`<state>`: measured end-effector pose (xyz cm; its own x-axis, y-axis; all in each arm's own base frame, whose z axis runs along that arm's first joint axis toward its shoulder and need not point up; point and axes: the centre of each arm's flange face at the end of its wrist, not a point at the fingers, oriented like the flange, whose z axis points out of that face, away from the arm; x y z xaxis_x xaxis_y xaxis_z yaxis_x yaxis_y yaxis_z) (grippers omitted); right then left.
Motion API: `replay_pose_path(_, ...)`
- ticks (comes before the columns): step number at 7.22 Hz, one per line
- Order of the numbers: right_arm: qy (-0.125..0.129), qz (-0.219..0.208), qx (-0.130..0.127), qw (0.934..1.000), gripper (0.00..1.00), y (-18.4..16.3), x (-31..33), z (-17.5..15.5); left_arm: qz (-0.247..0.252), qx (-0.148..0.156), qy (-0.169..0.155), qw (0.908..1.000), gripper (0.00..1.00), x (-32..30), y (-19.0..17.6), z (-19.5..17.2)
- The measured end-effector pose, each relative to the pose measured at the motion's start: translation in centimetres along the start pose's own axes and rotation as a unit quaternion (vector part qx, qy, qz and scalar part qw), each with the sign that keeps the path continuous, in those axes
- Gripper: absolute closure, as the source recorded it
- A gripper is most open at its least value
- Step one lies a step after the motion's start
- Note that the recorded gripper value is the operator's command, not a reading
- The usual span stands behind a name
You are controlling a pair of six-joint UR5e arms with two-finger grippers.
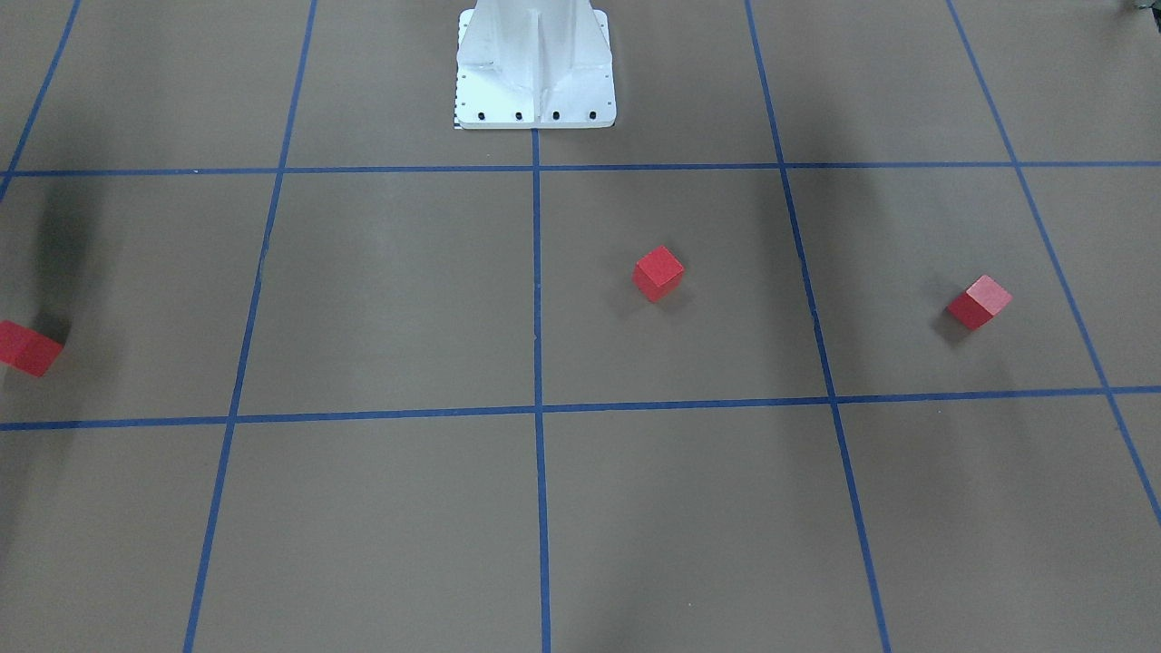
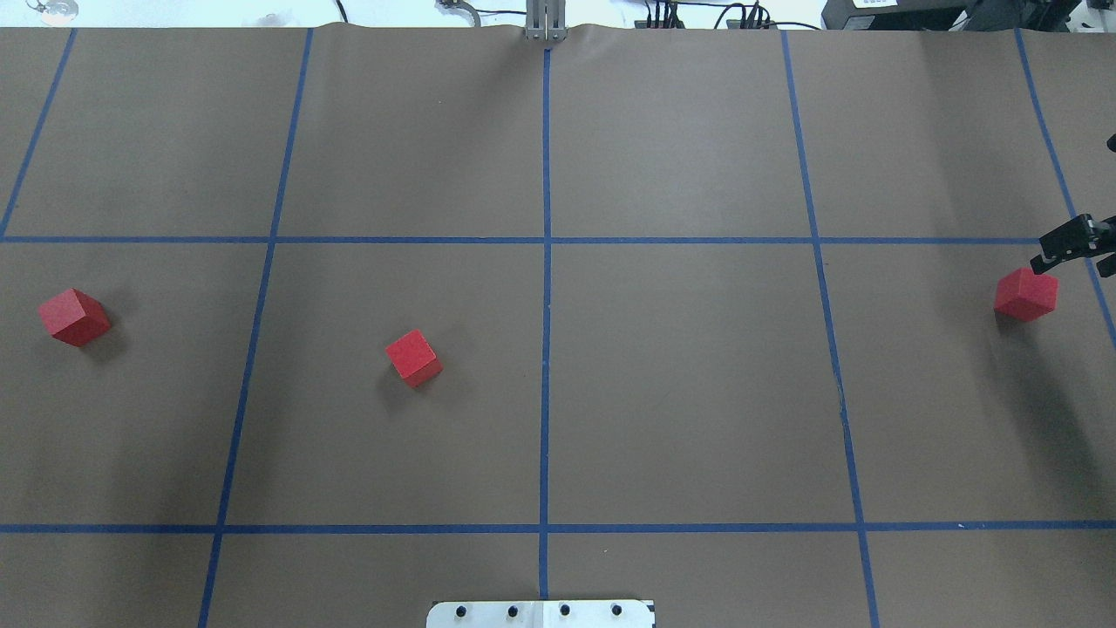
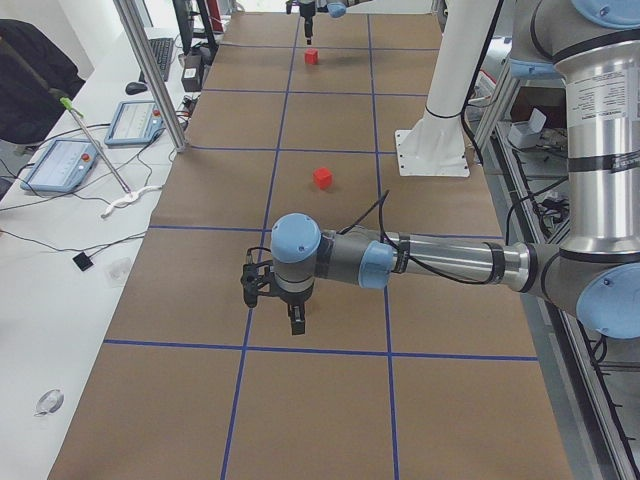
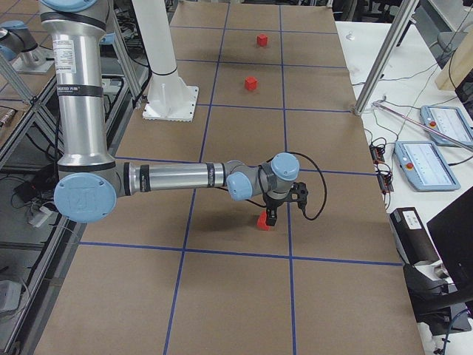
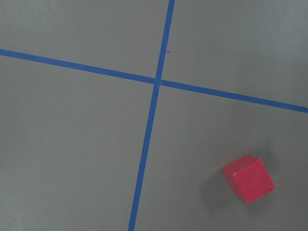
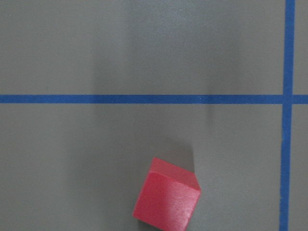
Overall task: Form red blocks into L shape at center
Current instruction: 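Lower the right gripper onto the red cube near it and grasp it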
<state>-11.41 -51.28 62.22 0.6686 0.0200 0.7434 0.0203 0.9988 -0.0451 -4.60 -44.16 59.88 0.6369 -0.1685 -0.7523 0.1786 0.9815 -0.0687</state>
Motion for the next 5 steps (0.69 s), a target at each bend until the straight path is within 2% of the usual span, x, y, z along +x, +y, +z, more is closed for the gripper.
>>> replay_pose_path(2,-0.001,-0.005,-0.006,1.0000,0.01,0.0,0.1,2.4,0.001,0.000,0.000,1.0000,0.00,0.0,0.0,0.0)
replay_pose_path(5,0.001,-0.001,-0.013,0.9999,0.01,-0.1,0.6,3.4,0.000,0.000,0.000,1.0000,0.00,0.0,0.0,0.0)
